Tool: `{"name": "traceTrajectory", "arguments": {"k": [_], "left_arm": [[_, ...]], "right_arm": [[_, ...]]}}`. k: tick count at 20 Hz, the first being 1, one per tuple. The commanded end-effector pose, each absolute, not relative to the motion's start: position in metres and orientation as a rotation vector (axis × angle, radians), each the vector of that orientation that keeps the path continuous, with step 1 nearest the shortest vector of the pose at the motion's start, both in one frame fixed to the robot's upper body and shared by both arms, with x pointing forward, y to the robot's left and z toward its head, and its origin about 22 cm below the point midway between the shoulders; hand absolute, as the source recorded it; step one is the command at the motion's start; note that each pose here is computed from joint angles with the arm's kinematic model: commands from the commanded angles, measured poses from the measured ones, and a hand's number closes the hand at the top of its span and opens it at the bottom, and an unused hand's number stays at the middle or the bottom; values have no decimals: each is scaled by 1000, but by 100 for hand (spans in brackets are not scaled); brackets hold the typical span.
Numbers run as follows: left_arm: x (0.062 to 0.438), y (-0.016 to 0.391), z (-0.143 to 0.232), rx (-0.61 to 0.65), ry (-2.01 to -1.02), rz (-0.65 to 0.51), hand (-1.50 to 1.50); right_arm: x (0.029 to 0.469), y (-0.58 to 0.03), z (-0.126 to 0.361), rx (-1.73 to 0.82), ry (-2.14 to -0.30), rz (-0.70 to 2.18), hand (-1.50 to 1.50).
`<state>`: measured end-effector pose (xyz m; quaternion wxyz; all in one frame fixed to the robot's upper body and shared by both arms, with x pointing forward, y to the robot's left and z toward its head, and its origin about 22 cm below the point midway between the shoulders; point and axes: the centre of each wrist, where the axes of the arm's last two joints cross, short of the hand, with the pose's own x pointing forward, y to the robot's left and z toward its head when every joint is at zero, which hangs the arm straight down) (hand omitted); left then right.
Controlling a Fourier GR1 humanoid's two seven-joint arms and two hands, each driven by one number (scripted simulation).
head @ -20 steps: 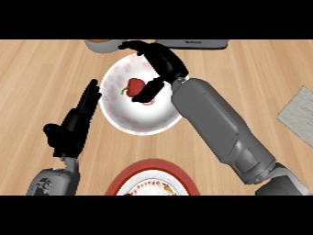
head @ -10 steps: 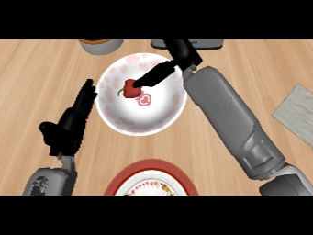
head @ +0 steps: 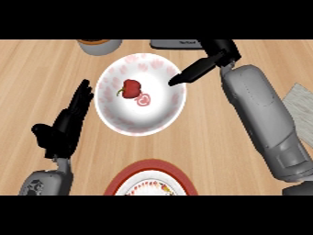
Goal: Pick the bell pepper from the plate and place it in the bowl
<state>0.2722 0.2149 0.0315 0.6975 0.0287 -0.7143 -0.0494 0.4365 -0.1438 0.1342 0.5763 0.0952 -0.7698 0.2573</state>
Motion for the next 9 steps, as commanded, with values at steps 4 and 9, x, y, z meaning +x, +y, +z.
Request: {"name": "traceTrajectory", "arguments": {"k": [4,9], "left_arm": [[280,226,27,77,-1592,-122,0],[272,210,33,71,-1590,-106,0]], "right_arm": [[431,-186,115,316,-1795,620,-150],[426,-188,105,334,-1780,653,-150]]}}
